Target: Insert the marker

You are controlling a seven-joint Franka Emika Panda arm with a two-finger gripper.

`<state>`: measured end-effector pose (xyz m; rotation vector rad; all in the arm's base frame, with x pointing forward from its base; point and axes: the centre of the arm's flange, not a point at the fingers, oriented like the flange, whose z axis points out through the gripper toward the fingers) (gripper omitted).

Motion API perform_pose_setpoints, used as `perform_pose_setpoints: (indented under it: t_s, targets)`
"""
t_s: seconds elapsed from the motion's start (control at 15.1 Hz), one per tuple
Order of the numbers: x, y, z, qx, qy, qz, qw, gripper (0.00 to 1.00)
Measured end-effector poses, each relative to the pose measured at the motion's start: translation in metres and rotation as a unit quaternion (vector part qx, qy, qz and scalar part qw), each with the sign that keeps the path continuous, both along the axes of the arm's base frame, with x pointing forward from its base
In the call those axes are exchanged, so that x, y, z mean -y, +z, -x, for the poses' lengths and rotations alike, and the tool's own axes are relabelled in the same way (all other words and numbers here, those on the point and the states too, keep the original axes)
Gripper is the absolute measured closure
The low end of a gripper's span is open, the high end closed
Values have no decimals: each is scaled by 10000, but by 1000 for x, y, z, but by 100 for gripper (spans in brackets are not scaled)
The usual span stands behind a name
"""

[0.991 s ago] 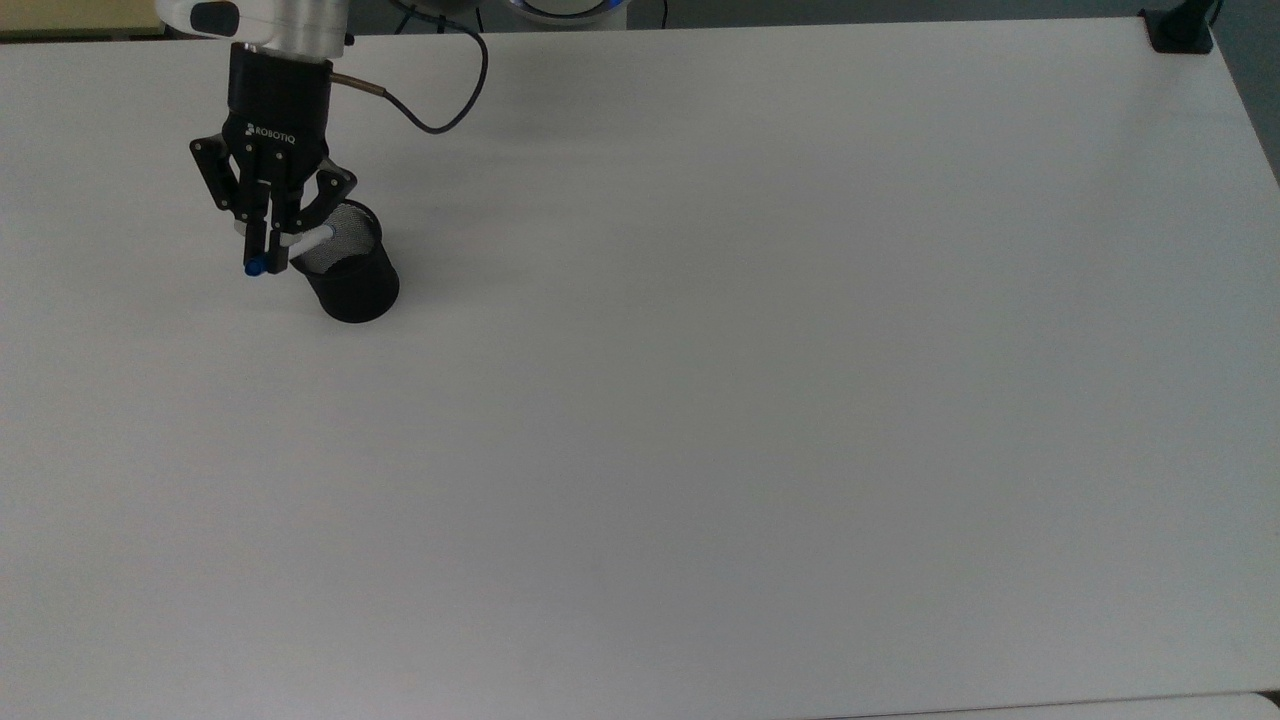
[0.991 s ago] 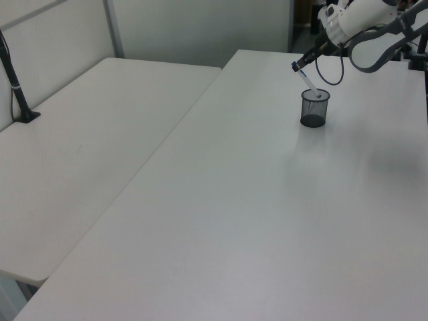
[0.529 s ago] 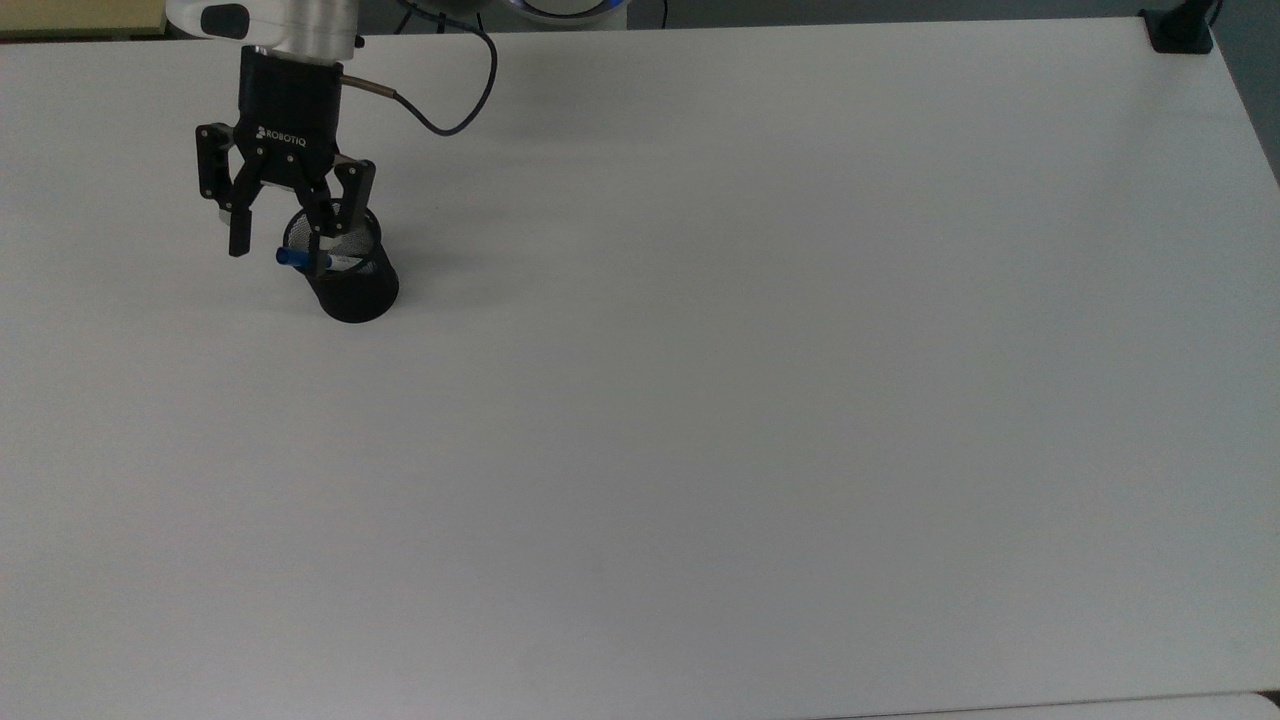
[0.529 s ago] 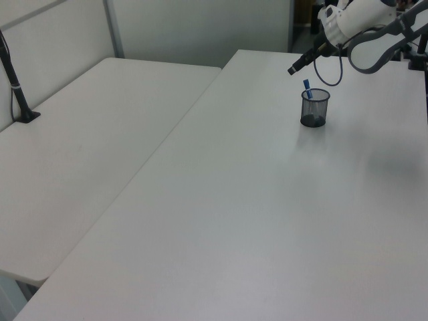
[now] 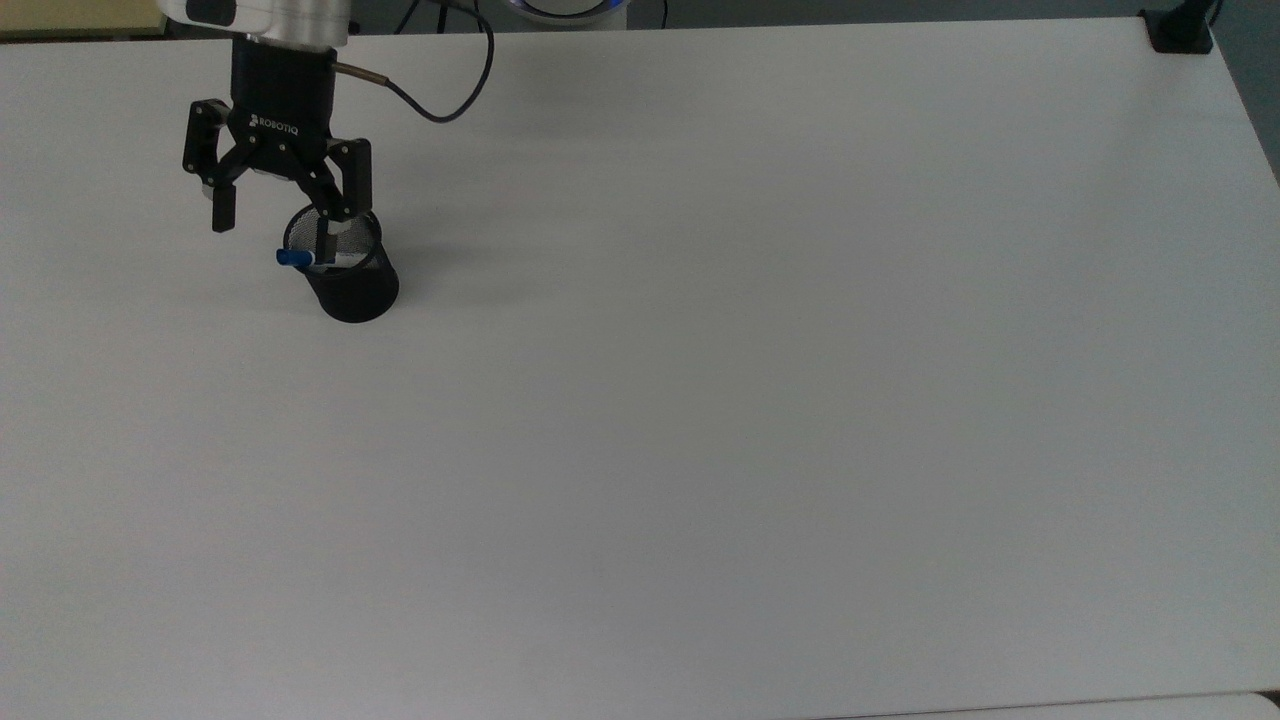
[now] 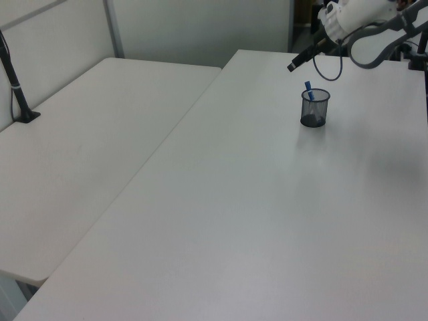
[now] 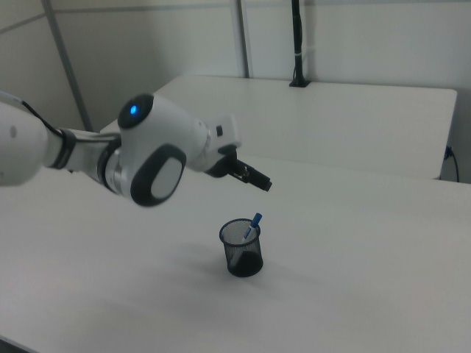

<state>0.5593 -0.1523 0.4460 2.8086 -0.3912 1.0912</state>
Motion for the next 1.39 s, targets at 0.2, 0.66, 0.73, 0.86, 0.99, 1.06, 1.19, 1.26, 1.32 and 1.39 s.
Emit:
perform_pose_setpoints:
  t_s: [0.2,0.66,0.73,0.86,0.99,1.06,1.19,1.26,1.32,1.39]
  targets:
    - [-3,57,-9,-686,-224,-286,9970,0]
    - [-57,162,0,-2342,-226,-833,9683,0]
    - [-66,169,4,-2552,-173,-890,9626,0]
    - [-79,180,12,-2919,-89,-941,9518,0]
    - [-84,180,13,-3021,-33,-943,9486,0]
    - [-84,178,12,-3043,34,-920,9481,0]
    - [-83,176,6,-2964,327,-780,9513,0]
    - [-82,175,3,-2921,430,-725,9527,0]
    - [-82,173,1,-2915,491,-695,9528,0]
    - [-82,171,0,-2928,527,-679,9523,0]
